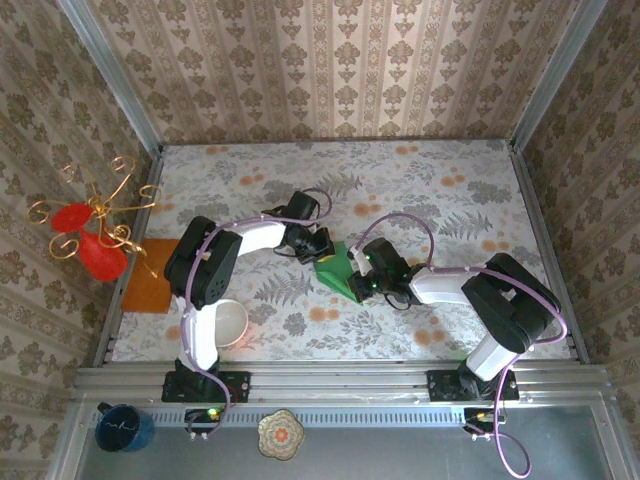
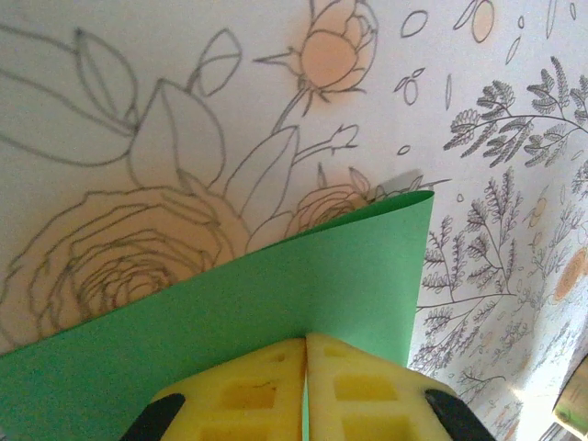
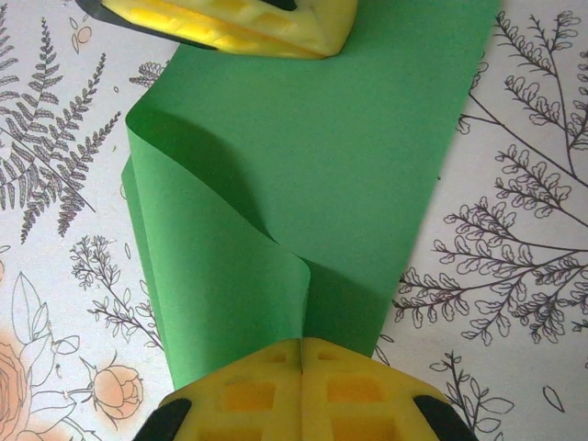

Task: Fold a paper plane with a square sheet of paper (pick it up from the middle)
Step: Third fold the triangle at the center of the table.

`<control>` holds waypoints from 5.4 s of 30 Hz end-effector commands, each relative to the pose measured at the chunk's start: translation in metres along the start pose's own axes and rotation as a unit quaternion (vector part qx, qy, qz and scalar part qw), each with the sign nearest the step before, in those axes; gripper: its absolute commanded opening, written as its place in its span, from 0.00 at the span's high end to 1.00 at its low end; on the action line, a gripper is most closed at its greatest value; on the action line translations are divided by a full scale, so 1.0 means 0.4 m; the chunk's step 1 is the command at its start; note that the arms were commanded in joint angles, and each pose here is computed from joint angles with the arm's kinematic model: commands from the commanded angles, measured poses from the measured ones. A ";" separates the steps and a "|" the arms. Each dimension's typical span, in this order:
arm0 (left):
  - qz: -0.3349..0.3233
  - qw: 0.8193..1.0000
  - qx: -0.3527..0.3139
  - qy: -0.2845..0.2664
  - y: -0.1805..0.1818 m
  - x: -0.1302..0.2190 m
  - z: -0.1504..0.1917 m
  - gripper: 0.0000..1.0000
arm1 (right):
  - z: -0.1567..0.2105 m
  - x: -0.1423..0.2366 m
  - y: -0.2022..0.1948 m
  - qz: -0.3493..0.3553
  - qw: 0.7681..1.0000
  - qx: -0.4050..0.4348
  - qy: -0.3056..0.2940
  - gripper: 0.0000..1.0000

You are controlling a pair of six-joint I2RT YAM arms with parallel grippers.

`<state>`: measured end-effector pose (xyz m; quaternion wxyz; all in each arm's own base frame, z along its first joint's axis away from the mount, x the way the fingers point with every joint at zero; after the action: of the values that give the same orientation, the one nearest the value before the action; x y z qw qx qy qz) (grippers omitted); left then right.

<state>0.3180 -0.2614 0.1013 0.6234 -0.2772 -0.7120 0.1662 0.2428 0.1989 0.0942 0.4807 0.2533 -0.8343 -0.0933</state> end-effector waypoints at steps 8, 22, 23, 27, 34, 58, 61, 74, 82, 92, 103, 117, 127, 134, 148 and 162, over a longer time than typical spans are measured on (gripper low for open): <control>-0.031 0.999 -0.018 0.018 -0.003 0.001 -0.005 0.88 | 0.006 -0.017 -0.011 0.016 0.999 -0.044 0.025 1.00; -0.042 0.998 -0.001 -0.046 -0.049 0.112 0.062 0.81 | 0.006 -0.025 -0.009 0.016 0.996 -0.074 0.042 1.00; -0.040 0.998 0.002 -0.047 -0.055 0.112 0.071 0.81 | 0.006 -0.025 -0.008 0.015 0.996 -0.075 0.042 1.00; -0.031 0.998 0.016 -0.048 -0.070 0.100 0.097 0.82 | 0.006 -0.025 -0.008 0.014 0.996 -0.077 0.043 1.00; -0.019 0.999 0.031 -0.031 -0.094 0.054 0.117 0.90 | 0.011 -0.029 -0.010 0.012 0.996 -0.081 0.044 1.00; -0.078 0.994 0.070 -0.019 -0.059 0.025 0.194 0.93 | 0.015 -0.032 -0.014 0.017 0.995 -0.088 0.046 1.00; -0.080 0.994 0.073 -0.020 -0.055 0.027 0.196 0.93 | 0.017 -0.034 -0.015 0.018 0.995 -0.089 0.048 1.00; -0.084 0.994 0.076 -0.015 -0.045 0.020 0.204 0.93 | 0.017 -0.035 -0.016 0.021 0.994 -0.091 0.050 1.00; -0.090 0.993 0.082 -0.010 -0.032 0.013 0.214 0.93 | 0.016 -0.036 -0.016 0.024 0.994 -0.093 0.050 1.00; -0.104 0.990 0.095 -0.003 0.001 0.001 0.240 0.95 | -0.018 -0.007 0.010 0.004 0.994 -0.105 0.035 0.88; -0.078 0.992 0.095 -0.017 0.042 -0.010 0.244 0.96 | -0.101 0.116 -0.019 0.015 0.978 -0.206 -0.021 0.55; -0.050 0.997 0.057 -0.029 0.056 0.000 0.200 0.95 | -0.098 0.088 -0.003 -0.096 0.962 -0.244 0.072 0.69; -0.052 0.997 0.061 -0.022 0.061 -0.007 0.205 0.95 | -0.082 0.050 0.045 -0.119 0.962 -0.210 0.127 0.81; -0.067 0.995 0.070 -0.015 0.065 -0.005 0.208 0.96 | -0.075 0.015 0.056 -0.094 0.964 -0.191 0.158 0.86; -0.086 0.993 0.083 -0.006 0.076 -0.005 0.215 0.96 | -0.060 -0.016 0.034 -0.050 0.966 -0.174 0.182 0.87; -0.092 0.992 0.085 -0.002 0.079 -0.005 0.218 0.96 | -0.045 -0.029 0.008 -0.014 0.965 -0.187 0.184 0.89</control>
<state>0.2513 -0.2490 0.0978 0.6001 -0.2353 -0.7346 0.2118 0.2621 0.2128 0.1010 0.6545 0.2033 -0.6943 -0.2196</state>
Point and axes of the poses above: each hand's point on the last joint's axis, 136 mm out from that joint toward the fingers, its own x axis back along the fingers, its own y axis along the line the jaws close on, z = x × y, the point moved 10 cm from there along x, back along the fingers, and after that the axes turned 14 degrees about -x, right-handed, at the moved point
